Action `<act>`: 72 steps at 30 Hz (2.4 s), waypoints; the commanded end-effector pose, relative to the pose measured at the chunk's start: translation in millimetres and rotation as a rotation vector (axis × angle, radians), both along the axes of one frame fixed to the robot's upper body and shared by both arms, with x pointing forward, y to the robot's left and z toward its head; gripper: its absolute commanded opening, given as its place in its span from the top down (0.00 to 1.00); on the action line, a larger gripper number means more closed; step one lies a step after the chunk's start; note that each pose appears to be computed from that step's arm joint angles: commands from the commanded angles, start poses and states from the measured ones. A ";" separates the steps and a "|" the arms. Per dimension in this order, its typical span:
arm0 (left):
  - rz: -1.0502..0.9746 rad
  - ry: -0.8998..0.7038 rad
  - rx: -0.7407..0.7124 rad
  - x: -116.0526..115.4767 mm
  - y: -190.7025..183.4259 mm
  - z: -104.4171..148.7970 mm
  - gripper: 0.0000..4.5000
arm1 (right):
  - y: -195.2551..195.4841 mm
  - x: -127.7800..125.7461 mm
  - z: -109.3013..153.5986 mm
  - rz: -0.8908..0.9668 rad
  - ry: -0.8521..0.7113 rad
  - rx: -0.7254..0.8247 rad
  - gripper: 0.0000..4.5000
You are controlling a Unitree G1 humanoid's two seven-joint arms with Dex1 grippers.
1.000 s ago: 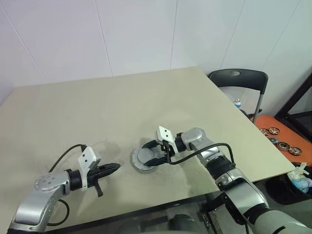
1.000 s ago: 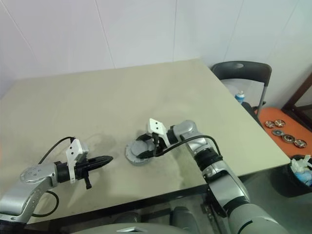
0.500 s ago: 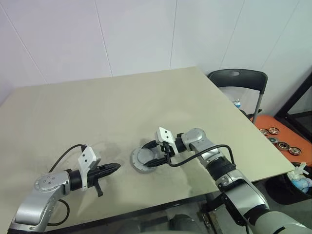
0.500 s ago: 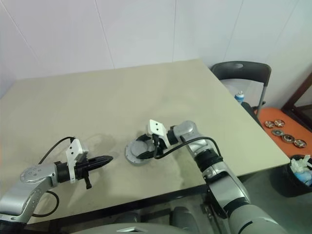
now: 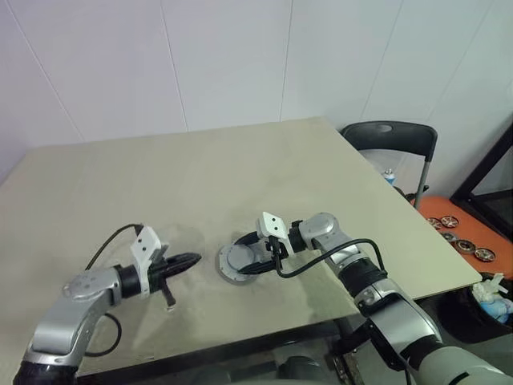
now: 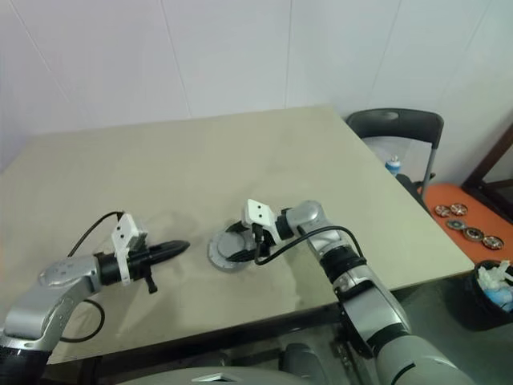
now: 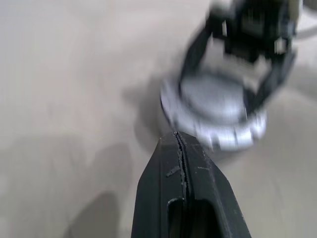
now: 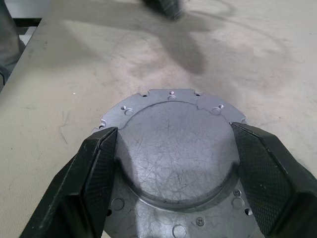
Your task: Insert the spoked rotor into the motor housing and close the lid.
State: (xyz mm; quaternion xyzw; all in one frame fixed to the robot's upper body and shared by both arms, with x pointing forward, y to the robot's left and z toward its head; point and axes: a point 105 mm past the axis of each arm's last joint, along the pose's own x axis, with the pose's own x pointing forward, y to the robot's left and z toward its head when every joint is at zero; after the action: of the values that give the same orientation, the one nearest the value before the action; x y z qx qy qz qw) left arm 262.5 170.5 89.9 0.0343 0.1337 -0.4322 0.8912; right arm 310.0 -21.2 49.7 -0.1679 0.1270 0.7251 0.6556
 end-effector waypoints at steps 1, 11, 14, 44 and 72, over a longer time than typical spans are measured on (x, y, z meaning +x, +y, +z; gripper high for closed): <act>-0.030 -0.036 -0.025 3.4 -10.4 13.5 1.00 | -16.4 -1.9 -22.9 -0.025 0.069 -0.124 0.29; -0.038 -0.022 -0.029 1.3 -16.0 9.0 1.00 | -20.8 -12.6 -26.9 -0.006 0.188 -0.171 0.29; -0.029 -0.016 -0.029 -0.4 -14.5 7.6 1.00 | -25.1 -10.9 -28.2 0.003 0.154 -0.194 0.29; -0.105 0.112 -0.077 6.2 -65.8 -20.1 1.00 | -13.2 -4.5 -25.6 -0.041 0.120 -0.142 0.29; -0.087 0.096 -0.054 11.6 -69.0 -25.5 1.00 | -13.9 4.7 -22.8 -0.115 0.140 -0.139 0.01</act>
State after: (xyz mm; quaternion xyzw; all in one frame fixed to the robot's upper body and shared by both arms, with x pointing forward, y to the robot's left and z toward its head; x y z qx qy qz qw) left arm 269.9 99.2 59.1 -0.0196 0.1721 -0.4767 0.8618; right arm 315.4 -22.5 49.9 -0.1515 0.1680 0.7089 0.6680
